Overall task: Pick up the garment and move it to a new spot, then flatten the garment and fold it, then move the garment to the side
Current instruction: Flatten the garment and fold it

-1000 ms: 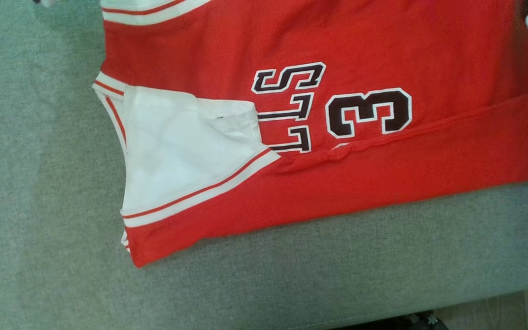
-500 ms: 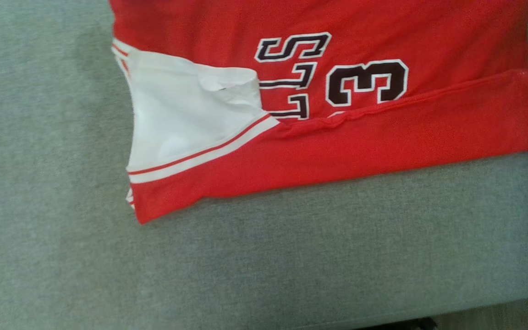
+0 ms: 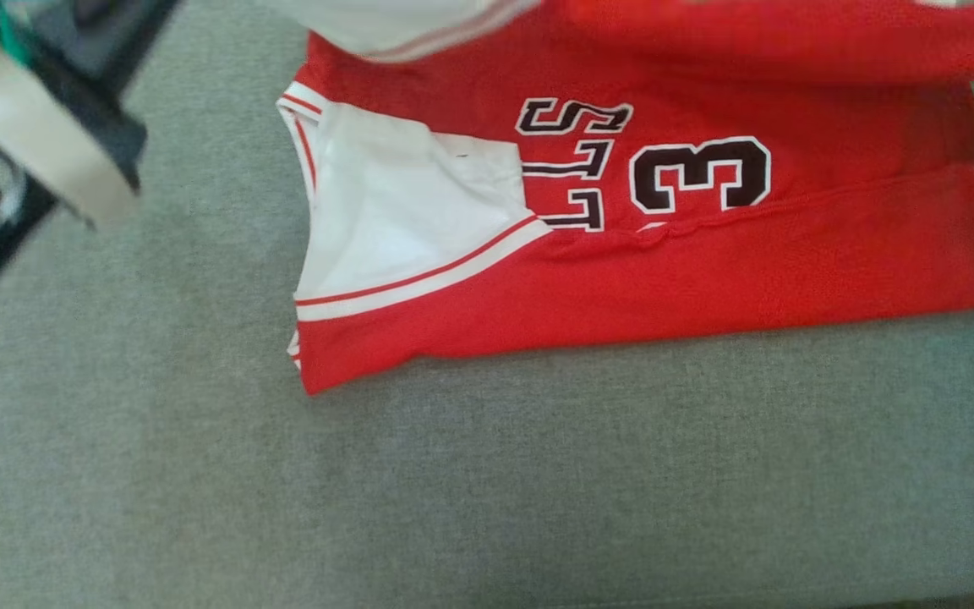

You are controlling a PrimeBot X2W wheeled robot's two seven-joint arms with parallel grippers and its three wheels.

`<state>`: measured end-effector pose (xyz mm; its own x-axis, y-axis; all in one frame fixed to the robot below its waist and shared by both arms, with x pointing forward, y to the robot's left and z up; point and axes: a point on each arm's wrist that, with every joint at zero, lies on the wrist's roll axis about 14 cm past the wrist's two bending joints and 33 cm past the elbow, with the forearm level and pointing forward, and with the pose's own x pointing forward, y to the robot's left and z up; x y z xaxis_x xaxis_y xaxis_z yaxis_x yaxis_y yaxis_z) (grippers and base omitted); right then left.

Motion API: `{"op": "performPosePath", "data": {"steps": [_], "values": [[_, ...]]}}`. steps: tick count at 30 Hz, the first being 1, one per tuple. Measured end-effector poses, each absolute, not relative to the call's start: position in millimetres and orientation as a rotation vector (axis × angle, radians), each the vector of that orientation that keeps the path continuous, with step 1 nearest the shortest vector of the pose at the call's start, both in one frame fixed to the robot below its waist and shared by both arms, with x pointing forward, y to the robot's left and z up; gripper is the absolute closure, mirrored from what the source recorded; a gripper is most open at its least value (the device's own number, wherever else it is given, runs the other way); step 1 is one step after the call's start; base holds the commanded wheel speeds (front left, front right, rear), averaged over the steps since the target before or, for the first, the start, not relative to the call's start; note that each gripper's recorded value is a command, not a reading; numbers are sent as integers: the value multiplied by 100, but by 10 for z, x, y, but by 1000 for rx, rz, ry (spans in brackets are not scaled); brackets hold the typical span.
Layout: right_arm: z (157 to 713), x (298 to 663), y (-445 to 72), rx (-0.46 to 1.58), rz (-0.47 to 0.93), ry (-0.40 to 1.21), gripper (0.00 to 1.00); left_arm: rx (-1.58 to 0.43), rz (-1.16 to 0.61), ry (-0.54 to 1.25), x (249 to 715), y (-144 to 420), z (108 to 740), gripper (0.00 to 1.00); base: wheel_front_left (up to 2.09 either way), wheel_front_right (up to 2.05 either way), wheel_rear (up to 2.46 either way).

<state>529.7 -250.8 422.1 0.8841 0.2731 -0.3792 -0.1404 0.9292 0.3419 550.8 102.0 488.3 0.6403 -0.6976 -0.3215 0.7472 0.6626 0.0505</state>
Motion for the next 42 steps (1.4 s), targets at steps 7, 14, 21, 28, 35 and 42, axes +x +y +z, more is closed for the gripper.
{"op": "performPosePath", "data": {"steps": [7, 14, 21, 28, 35, 42], "values": [[4103, 5005, -2555, 294, 226, 469, 100, 166, -820, 346, 5039, 1098, 4679, 100, 0, 0, 0], [3936, 4750, -2604, 306, 206, 511, 100, 122, -819, 414, 4641, 1059, 4460, 100, 0, 0, 0], [3878, 4618, -2612, 325, 197, 523, 100, 134, -802, 453, 4426, 1088, 4342, 100, 0, 0, 0], [3868, 4462, -2661, 331, 178, 534, 100, 123, -769, 475, 4251, 1102, 4281, 100, 0, 0, 0], [3784, 4458, -2687, 343, 124, 502, 0, 84, -668, 427, 4225, 1040, 4179, 0, 0, 0, 0], [3848, 4334, -2835, 336, 19, 400, 0, 19, -381, 283, 4380, 1051, 4391, 0, 0, 0, 0]]}}
